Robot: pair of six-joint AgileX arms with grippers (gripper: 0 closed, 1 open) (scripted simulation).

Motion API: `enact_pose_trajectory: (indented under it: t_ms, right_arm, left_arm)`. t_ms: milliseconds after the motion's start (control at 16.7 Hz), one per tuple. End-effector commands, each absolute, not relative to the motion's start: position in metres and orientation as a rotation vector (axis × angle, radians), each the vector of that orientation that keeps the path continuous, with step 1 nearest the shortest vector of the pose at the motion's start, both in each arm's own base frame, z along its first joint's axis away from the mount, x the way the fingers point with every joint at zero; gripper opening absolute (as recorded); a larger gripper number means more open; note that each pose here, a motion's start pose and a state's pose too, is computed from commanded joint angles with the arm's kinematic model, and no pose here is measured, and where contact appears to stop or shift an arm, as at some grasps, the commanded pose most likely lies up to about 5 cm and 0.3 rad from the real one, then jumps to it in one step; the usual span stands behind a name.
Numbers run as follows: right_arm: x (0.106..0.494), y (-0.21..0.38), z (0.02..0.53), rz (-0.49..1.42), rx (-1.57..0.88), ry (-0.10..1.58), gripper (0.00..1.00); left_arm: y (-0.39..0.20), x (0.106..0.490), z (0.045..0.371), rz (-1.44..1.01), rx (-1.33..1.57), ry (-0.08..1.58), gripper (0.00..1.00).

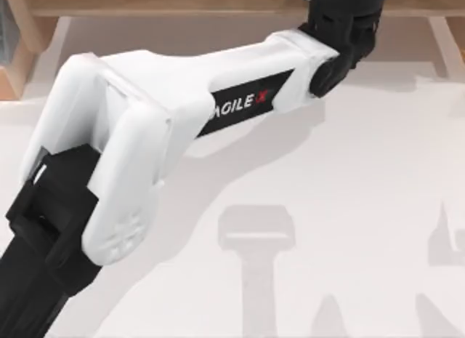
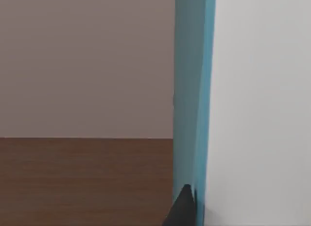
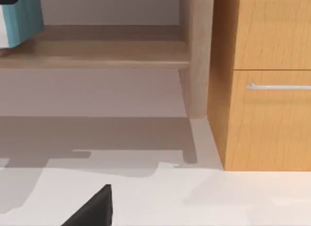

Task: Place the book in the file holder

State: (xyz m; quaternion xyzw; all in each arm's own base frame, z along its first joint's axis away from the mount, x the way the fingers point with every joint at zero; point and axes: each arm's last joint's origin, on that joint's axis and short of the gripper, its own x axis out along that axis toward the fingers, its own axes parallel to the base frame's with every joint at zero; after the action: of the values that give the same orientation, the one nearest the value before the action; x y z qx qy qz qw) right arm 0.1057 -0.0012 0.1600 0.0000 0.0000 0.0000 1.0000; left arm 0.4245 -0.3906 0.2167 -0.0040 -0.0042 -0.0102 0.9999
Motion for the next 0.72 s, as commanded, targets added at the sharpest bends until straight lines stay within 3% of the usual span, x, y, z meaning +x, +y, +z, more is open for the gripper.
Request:
enact_pose_trajectory:
  t_ms: [420, 720]
  right_arm:
    - [0.106, -0.001, 0.160, 0.000, 0.000, 0.000, 1.00]
    - [0.106, -0.001, 0.160, 0.000, 0.000, 0.000, 1.00]
  left_arm:
    - [-0.377, 0.410, 0.232, -0.110, 0.113, 0.001, 0.00]
    - [-0.332, 0.387, 0.246, -0.260, 0.341, 0.027, 0.00]
